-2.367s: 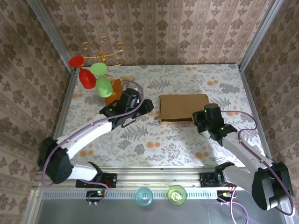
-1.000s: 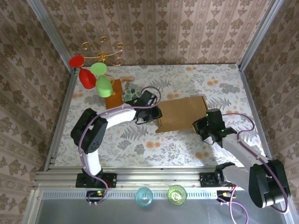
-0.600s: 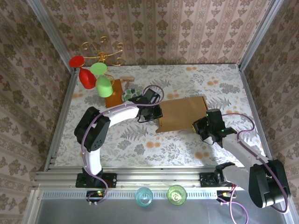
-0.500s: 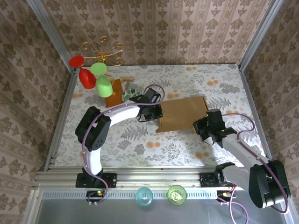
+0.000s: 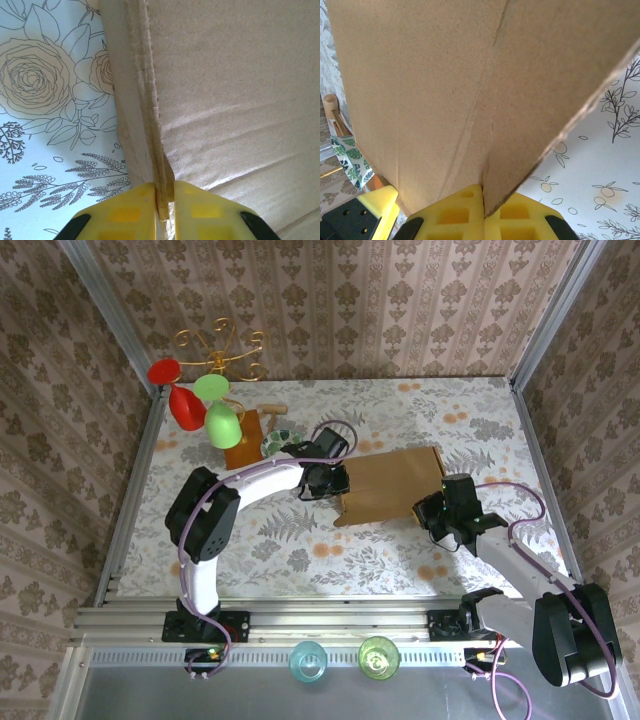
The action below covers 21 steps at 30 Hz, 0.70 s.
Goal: Fold the paper box
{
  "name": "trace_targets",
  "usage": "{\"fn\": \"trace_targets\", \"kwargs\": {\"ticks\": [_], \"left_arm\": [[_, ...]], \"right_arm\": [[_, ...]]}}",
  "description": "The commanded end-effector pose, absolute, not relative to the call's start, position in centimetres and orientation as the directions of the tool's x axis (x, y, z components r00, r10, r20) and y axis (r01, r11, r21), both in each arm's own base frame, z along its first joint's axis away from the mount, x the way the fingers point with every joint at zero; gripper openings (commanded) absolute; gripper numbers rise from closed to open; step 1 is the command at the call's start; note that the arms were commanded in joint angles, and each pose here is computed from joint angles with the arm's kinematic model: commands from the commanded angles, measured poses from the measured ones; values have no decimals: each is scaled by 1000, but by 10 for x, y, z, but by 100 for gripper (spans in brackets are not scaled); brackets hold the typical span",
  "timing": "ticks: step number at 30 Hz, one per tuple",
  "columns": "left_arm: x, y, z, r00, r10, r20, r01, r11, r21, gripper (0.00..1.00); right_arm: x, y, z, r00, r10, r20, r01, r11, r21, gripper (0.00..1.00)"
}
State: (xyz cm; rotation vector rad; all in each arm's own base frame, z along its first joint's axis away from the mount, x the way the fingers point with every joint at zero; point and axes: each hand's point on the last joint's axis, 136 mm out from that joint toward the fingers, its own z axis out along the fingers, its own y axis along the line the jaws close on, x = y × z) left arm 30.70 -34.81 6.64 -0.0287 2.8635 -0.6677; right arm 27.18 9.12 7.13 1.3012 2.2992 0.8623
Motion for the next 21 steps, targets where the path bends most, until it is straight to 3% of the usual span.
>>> {"fn": "trace_targets", "kwargs": {"ticks": [1,2,5,10,13,21], "left_arm": [[290,-333,37,-992,-25,-121,17,941,-338,10],[289,-333,36,-993,-25,-117,16,941,-339,0],[289,-331,37,-993,-30,-117,11,940,-341,0],[293,-322,55,-991,-68,-111,-19,920,-391,0],[294,-320,72,-994,-72,-83,-27,894,-446,0],[283,-310,108,-996,-29,80,-69,824,-563,0]], "right_arm": [[259,85,62,-527,850,-23,671,432,602,0],[260,86,63,-531,847,-27,666,437,604,0],[260,86,67,-548,835,-43,655,460,600,2],[265,82,94,-625,772,-116,583,561,588,48],[268,77,122,-684,705,-187,511,646,567,66],[280,42,176,-756,571,-318,395,787,475,84]]}}
